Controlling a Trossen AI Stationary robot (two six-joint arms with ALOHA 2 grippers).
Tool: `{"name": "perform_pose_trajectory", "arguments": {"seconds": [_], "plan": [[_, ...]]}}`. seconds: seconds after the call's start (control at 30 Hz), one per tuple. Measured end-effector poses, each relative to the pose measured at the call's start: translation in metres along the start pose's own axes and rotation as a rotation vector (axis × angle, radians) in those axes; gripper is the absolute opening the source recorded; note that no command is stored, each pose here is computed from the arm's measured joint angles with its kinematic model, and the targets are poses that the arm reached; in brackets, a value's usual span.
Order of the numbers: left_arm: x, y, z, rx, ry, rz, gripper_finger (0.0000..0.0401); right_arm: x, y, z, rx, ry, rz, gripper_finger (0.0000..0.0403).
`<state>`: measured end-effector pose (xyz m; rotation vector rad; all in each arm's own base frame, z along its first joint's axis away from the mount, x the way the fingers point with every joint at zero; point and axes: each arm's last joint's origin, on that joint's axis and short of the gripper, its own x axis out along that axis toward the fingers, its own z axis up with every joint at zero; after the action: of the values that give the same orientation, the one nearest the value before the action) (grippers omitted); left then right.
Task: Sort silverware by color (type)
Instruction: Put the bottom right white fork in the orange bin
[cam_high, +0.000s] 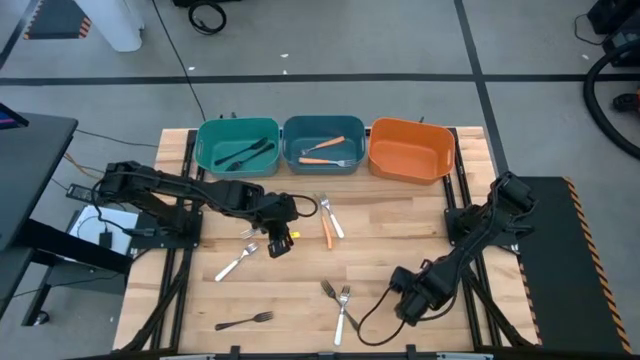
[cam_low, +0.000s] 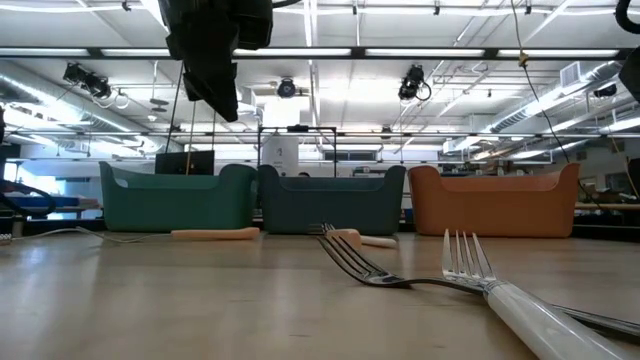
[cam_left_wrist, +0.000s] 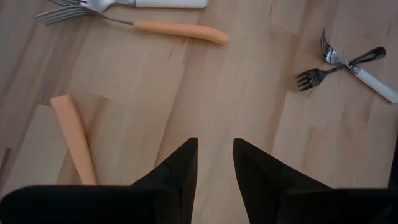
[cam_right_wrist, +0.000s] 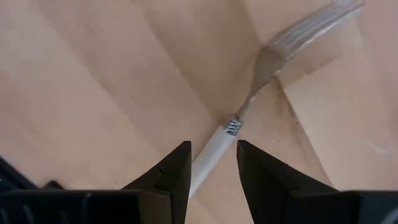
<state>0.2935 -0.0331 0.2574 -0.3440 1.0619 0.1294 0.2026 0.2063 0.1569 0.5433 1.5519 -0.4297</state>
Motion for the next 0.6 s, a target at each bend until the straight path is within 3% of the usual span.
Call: {"name": "perform_pose_trajectory", "arguments": {"seconds": [0.4,0.5,0.6], "plan": [[0.0,0.0,0.0,-0.001,0.003,0.002,0.0112,0.029,-0.014,-0.001,0.088,0.023,0.085,0.0132],[0.0,0.0,0.0,0.0,0.006,0.003,0.0112,0.03,-0.015,-0.001,0.086,0.031,0.077,0.0106],[0.0,0.001,-0.001,0.004,0.009,0.004,0.0112,0.028,-0.016,-0.001,0.076,0.043,0.072,0.0052]]}}
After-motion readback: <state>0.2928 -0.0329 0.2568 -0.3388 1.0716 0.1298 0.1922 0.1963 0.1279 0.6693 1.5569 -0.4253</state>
